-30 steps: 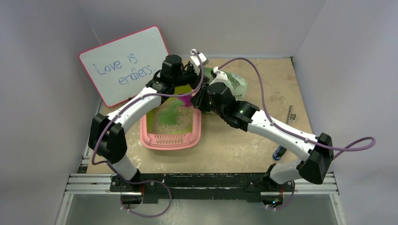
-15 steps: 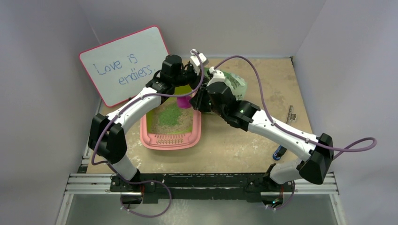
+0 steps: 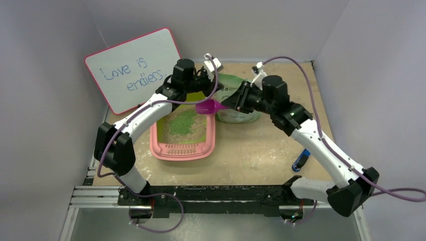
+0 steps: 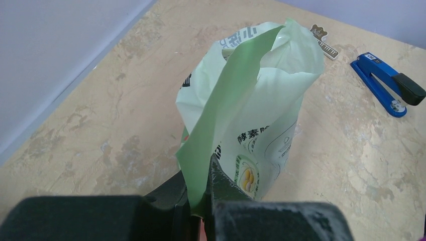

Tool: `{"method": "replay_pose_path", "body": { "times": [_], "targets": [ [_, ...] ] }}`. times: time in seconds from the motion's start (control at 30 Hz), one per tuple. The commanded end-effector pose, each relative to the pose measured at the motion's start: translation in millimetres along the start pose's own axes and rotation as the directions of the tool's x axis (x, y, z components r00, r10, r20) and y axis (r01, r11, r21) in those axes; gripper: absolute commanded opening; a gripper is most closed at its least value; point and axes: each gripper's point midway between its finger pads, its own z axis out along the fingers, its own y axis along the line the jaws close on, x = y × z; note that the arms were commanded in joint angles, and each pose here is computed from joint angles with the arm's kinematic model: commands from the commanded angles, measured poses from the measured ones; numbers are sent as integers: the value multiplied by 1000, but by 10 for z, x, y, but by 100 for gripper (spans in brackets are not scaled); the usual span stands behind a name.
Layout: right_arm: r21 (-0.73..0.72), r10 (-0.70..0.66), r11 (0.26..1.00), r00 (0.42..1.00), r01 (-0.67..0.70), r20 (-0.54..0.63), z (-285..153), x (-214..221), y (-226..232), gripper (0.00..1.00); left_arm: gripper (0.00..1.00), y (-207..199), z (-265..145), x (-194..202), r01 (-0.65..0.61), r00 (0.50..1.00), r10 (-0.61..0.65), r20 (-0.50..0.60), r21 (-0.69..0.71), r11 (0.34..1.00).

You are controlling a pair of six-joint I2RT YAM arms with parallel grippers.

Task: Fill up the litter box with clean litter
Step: 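Pour the cat litter into the litter box, then scoop the cat litter from the cat litter bag.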

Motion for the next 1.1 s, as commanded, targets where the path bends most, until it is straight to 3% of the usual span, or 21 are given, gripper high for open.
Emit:
{"method": "replay_pose_path", "body": {
  "times": [0.0,0.23,0.53,0.77,1.07],
  "targets": [
    [-169,78,981,992,-94,-98,-431,-27,117,0,0,86,-251,-599,-112,984,119,134,-59,992],
    [-172,108,978,992,-119,-71,-957,-153,-93,0,0,98,-226,-585,-123,984,129,124,-55,991],
    [110,-1,994,989,-15,145,-1635,-703,-360,0,0,71,-238,-606,-131,982,135,130,-43,991],
    [244,-65,970,975,11,214,-1687,-1048,-493,0,0,49,-265,-610,-141,981,145,132,-39,989],
    [354,-73,935,986,16,148,-1534,-1170,-800,0,0,-29,-302,-575,-142,982,142,126,-8,990]
  ]
}}
